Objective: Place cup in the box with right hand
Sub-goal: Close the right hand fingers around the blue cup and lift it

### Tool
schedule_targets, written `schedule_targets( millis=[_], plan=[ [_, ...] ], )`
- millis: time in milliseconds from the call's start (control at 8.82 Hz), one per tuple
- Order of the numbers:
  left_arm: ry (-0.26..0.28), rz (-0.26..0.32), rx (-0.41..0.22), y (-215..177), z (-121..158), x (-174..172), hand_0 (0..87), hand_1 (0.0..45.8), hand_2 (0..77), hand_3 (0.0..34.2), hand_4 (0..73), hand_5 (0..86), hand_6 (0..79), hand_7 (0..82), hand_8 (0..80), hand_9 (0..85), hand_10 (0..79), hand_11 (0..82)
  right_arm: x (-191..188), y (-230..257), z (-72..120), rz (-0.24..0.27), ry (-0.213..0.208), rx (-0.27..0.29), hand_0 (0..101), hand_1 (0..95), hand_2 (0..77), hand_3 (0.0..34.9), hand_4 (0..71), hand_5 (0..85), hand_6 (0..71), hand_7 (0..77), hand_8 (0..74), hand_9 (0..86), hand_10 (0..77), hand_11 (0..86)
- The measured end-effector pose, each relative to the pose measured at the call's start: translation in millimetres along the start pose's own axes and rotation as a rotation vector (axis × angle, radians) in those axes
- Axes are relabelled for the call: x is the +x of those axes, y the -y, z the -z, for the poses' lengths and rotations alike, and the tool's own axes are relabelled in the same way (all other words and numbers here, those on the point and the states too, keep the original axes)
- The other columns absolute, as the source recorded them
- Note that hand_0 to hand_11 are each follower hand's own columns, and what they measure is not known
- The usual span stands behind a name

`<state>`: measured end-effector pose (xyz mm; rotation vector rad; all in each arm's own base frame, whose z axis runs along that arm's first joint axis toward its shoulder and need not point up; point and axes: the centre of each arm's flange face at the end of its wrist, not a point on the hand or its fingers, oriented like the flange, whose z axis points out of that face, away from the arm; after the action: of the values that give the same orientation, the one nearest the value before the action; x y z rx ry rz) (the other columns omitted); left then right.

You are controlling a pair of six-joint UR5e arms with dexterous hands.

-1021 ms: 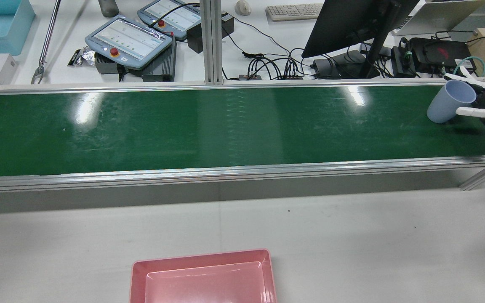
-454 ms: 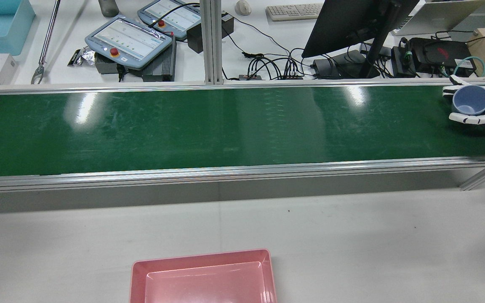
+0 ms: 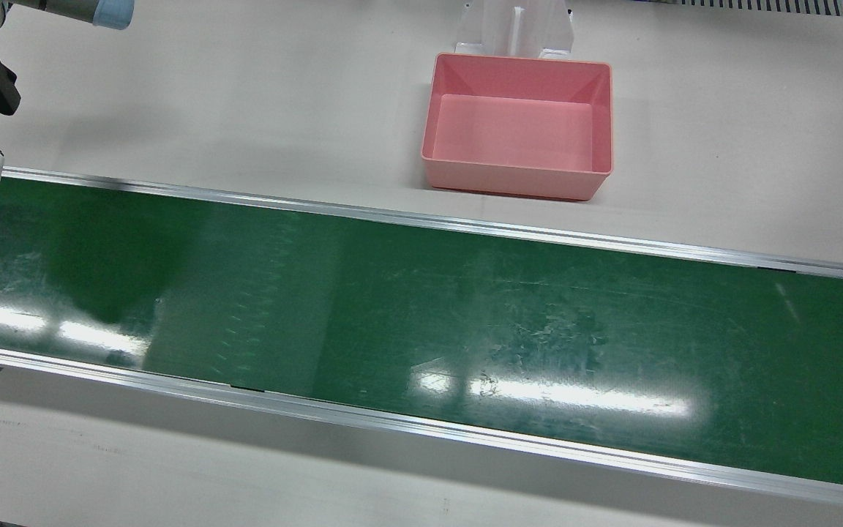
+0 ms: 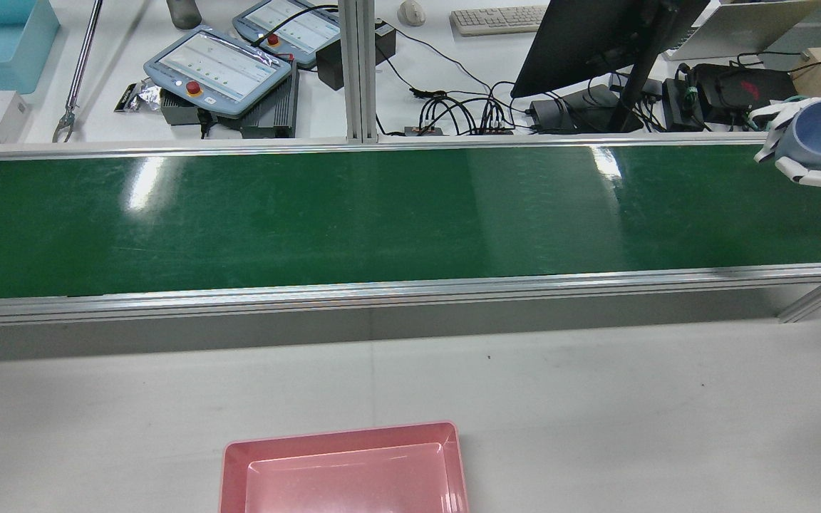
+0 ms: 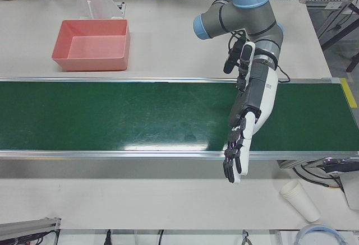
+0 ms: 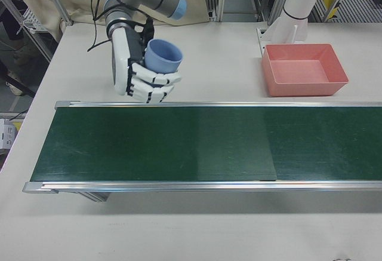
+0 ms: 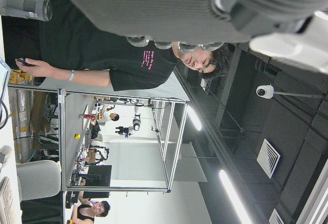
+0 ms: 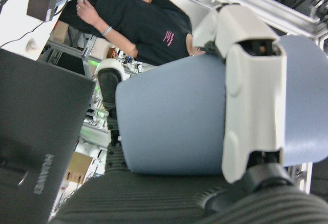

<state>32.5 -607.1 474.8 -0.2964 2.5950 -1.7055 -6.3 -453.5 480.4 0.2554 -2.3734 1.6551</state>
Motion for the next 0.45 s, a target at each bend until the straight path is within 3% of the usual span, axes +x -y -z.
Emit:
schedule_targets(
  millis=[113, 227, 340, 454],
  plan=[
    [0.000, 0.000, -0.001, 0, 0, 0, 0.0, 0.5, 0.0, 0.0, 1.1, 0.5, 0.0, 0.0, 0.0, 0.0, 0.0, 0.0, -3, -44, -1.8, 0.011, -0.010, -0.056, 78, 16.4, 40.9, 0.2, 25.6, 30.5, 49.1, 38.7, 55.1, 48.0, 56.7, 41.5],
    [0.000, 0.001, -0.001, 0, 0, 0, 0.0, 0.5, 0.0, 0.0, 1.1, 0.0, 0.0, 0.0, 0.0, 0.0, 0.0, 0.0, 2, -84, -2.3, 0.023, -0.032, -0.112, 79, 7.1, 52.4, 0.6, 26.7, 28.9, 44.2, 58.9, 58.9, 48.5, 61.1, 45.3],
    [0.000, 0.000, -0.001, -1, -1, 0, 0.0, 0.5, 0.0, 0.0, 1.1, 0.5, 0.0, 0.0, 0.0, 0.0, 0.0, 0.0, 22, -121, -5.4, 0.031, -0.078, -0.170, 79, 7.1, 52.4, 0.0, 26.7, 28.9, 41.5, 62.2, 58.9, 48.5, 61.6, 45.8],
    [0.000, 0.000, -0.001, -1, -1, 0, 0.0, 0.5, 0.0, 0.0, 1.1, 0.5, 0.0, 0.0, 0.0, 0.0, 0.0, 0.0, 47, -147, -8.5, 0.040, -0.125, -0.218, 79, 7.1, 52.4, 0.0, 26.7, 28.9, 40.9, 63.8, 58.9, 48.5, 74.7, 66.0]
  ],
)
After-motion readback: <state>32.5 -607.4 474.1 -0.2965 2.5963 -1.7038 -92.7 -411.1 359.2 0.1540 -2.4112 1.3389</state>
